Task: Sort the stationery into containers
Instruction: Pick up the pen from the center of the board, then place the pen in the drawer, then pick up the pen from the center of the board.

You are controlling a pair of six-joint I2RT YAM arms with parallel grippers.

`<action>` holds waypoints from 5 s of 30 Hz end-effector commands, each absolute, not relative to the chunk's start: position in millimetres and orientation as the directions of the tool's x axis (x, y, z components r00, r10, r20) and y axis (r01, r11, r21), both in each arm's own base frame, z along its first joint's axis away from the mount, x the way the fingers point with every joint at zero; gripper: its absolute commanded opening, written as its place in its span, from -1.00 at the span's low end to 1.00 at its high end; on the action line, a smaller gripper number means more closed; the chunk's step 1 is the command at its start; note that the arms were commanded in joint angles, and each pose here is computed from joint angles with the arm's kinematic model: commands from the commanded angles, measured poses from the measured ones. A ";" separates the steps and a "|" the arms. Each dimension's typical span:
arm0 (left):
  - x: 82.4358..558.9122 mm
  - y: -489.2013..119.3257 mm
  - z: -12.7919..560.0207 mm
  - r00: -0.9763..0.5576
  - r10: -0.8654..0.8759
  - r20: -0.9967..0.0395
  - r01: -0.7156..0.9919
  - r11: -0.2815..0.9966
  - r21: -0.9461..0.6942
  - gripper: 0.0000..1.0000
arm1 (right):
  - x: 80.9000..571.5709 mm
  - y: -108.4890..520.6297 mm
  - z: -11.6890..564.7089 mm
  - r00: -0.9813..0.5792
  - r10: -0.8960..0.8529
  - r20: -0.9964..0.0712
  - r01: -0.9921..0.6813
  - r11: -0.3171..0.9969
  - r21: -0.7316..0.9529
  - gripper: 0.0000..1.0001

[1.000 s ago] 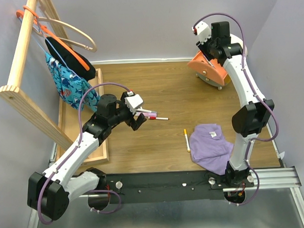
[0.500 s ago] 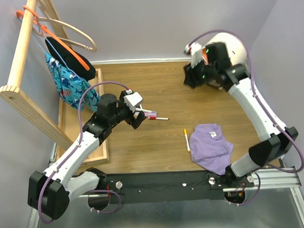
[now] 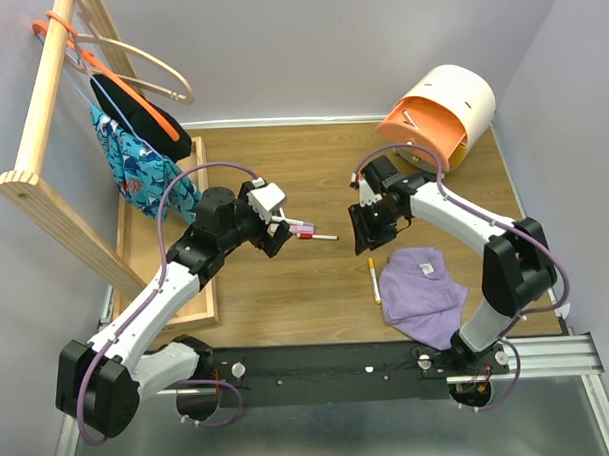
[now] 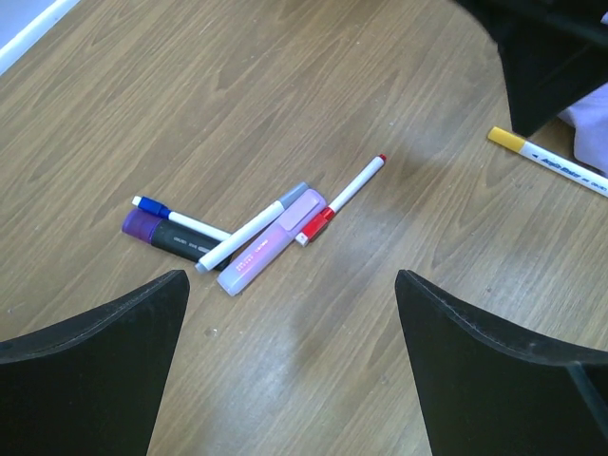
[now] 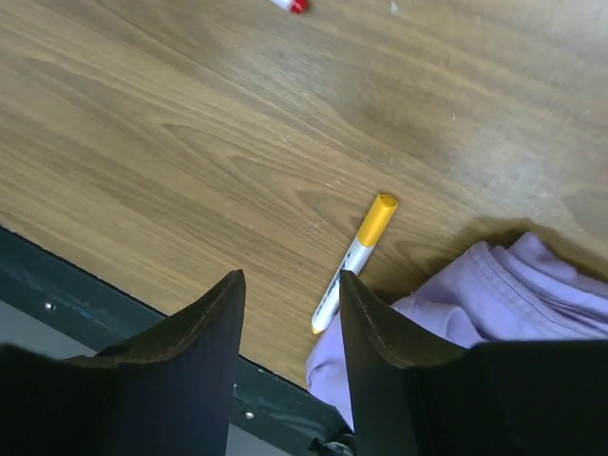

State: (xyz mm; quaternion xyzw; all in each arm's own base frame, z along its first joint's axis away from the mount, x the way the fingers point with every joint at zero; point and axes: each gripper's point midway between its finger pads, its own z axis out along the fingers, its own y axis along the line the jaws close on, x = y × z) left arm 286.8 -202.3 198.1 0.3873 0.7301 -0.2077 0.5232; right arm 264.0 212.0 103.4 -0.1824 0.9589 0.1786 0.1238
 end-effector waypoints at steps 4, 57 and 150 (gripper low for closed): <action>290.3 -193.0 206.2 -0.153 0.336 -0.929 0.757 0.645 0.108 0.97 | 250.3 204.4 59.7 -0.961 -0.241 -0.134 -0.268 0.928 0.258 0.03; 270.5 -219.5 203.9 0.092 0.451 -0.888 0.872 0.394 0.290 0.98 | 505.2 166.4 397.0 -0.178 -0.432 -0.884 -0.430 0.842 -0.325 -0.99; 271.1 -137.2 191.8 -0.104 0.643 -0.759 0.790 0.517 0.330 0.97 | 356.6 328.5 29.0 -0.027 -0.841 -0.540 -0.981 0.125 -0.145 -0.12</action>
